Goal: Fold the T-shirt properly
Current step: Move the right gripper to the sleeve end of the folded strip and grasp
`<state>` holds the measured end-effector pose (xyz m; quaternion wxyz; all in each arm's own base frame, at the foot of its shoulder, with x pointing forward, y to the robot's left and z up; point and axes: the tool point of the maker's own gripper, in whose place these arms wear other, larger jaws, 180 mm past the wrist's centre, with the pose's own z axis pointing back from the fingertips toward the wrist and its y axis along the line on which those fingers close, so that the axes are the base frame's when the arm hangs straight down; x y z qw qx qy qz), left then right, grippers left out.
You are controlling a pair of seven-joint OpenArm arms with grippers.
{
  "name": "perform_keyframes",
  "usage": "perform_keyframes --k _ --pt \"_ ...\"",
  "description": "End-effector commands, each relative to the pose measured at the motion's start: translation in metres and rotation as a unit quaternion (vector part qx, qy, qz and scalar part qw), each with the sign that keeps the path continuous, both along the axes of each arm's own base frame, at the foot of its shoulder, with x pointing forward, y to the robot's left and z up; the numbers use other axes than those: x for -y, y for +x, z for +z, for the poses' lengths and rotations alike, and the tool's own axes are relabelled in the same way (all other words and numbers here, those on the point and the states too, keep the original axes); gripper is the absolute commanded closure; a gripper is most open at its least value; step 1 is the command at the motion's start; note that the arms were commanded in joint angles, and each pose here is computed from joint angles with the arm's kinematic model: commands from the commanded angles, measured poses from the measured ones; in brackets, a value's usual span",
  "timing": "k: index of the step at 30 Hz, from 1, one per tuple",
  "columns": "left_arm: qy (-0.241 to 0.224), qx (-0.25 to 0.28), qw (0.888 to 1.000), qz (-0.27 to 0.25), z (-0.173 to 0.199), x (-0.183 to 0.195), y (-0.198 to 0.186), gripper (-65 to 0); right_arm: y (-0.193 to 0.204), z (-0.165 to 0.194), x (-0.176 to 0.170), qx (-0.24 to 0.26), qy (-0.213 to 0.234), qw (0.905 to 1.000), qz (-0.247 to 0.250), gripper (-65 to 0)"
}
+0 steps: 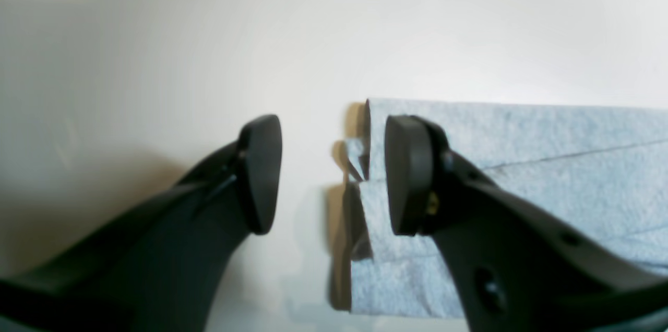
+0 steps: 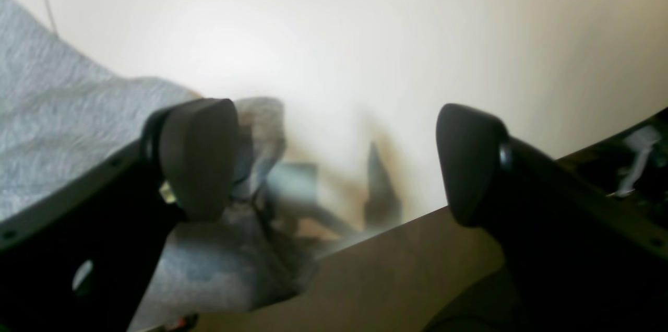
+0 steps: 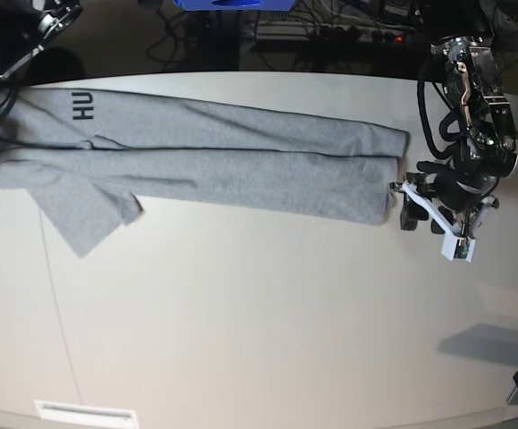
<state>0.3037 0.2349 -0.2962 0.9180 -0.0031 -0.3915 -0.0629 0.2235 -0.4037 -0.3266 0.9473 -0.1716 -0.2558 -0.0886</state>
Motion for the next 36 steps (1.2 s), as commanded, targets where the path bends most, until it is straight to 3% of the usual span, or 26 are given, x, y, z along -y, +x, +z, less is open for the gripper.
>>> perform_keyframes --k 1,3,7,12,18,22,29,36 --pt "-0.001 0.027 1.000 0.000 0.014 0.000 0.009 -32.1 0.010 0.019 0.009 0.032 -0.021 0.9993 0.000 -57.6" --pt "-0.006 0.025 1.000 0.000 0.012 0.002 0.008 -32.1 0.020 0.023 0.005 0.052 -0.022 0.9983 0.017 -57.6" --pt "-0.031 0.020 0.999 0.002 0.004 0.017 0.005 -31.9 0.051 0.023 -0.034 0.060 -0.002 0.9909 0.120 -57.3" --pt "-0.039 0.017 0.999 0.001 0.000 0.022 0.002 -31.6 0.082 0.019 -0.071 0.061 0.029 0.9821 0.176 -57.5" --pt "-0.043 -0.012 0.997 -0.057 -0.016 0.061 -0.007 -31.1 0.111 -0.002 -0.110 0.057 0.110 0.9668 0.224 -57.3" --pt "-0.057 -0.023 0.995 -0.079 -0.025 0.082 -0.012 -31.1 0.125 -0.012 -0.134 0.058 0.154 0.9542 0.250 -57.3" --pt "-0.042 -0.023 0.996 -0.080 -0.023 0.075 -0.011 -31.1 0.151 -0.023 -0.161 0.058 0.176 0.9377 0.294 -57.5" --pt "-0.031 -0.021 0.998 -0.053 -0.020 0.050 -0.014 -31.1 0.160 -0.047 -0.151 0.046 0.222 0.9373 0.265 -57.6"
